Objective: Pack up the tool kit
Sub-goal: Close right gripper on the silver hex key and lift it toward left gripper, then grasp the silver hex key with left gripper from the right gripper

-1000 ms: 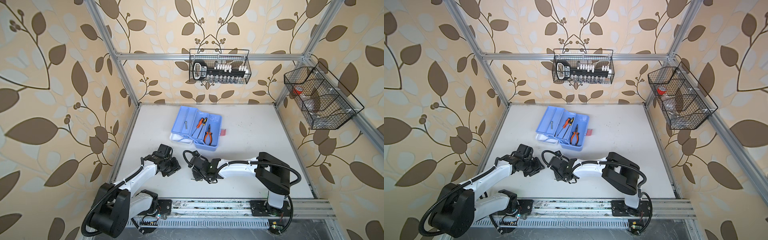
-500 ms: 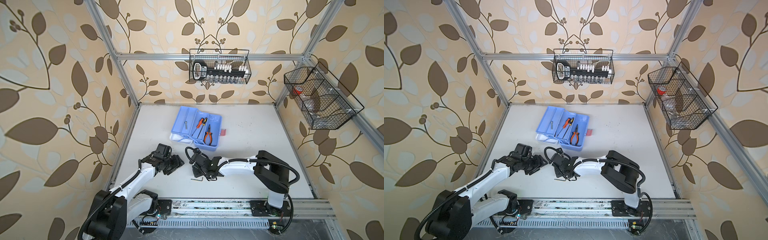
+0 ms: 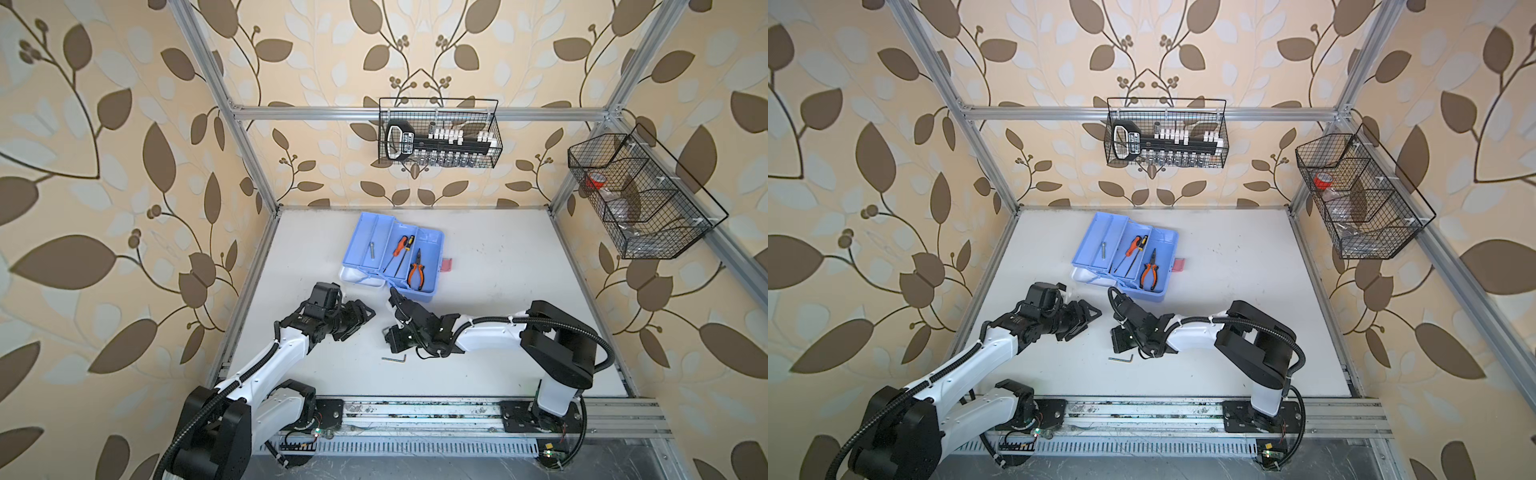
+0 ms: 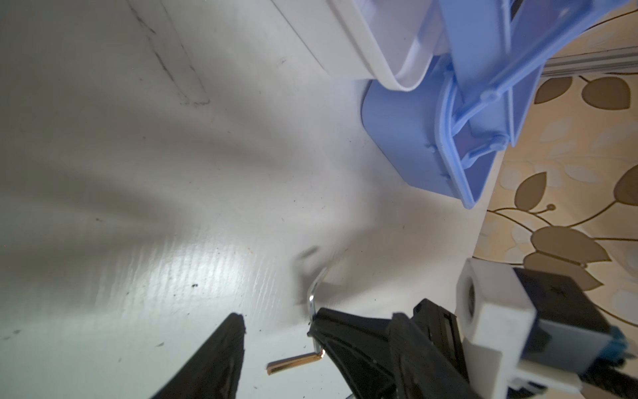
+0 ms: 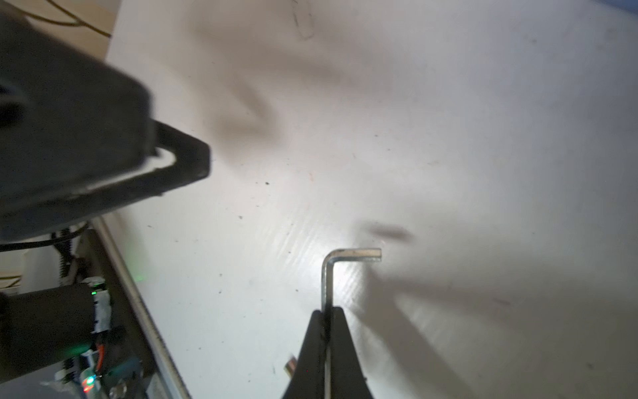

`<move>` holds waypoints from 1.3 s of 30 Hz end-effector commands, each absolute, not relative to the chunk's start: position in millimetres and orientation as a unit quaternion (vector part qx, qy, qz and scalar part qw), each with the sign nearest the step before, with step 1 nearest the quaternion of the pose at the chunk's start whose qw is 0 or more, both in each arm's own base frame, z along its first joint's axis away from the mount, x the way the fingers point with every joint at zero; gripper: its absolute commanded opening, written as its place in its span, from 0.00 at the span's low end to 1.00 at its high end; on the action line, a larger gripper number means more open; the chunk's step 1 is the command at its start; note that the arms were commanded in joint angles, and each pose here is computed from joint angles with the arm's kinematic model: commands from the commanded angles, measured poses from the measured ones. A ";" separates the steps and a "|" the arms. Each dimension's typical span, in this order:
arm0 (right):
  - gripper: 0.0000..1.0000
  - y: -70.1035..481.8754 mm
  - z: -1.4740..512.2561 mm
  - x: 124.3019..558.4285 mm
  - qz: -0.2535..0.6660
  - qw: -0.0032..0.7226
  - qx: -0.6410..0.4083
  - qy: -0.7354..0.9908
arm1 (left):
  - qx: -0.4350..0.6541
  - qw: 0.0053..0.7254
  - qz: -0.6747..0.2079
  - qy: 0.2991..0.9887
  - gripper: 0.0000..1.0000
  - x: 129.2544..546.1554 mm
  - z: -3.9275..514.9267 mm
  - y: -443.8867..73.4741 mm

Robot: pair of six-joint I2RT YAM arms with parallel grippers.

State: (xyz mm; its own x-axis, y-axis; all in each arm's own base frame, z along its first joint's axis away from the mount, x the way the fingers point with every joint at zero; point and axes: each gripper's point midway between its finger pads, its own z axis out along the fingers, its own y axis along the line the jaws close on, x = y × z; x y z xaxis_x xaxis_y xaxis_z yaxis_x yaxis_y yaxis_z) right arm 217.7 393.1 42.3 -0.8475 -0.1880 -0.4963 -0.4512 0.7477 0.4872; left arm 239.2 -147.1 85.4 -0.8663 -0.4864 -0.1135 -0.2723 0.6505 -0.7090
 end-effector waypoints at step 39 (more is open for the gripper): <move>0.00 446.3 96.1 224.8 0.432 0.220 -0.172 0.857 | -0.203 0.153 -0.411 0.875 0.00 248.2 115.2 -162.2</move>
State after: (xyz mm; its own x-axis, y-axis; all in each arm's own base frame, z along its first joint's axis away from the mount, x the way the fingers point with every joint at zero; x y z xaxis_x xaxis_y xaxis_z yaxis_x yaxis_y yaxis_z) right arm 226.2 436.3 96.8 -0.8417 -0.1018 -0.5303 -0.4829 0.5814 0.6548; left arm 236.6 -154.7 81.2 -0.8625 -0.5045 -0.0404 -0.3138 0.5958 -0.7393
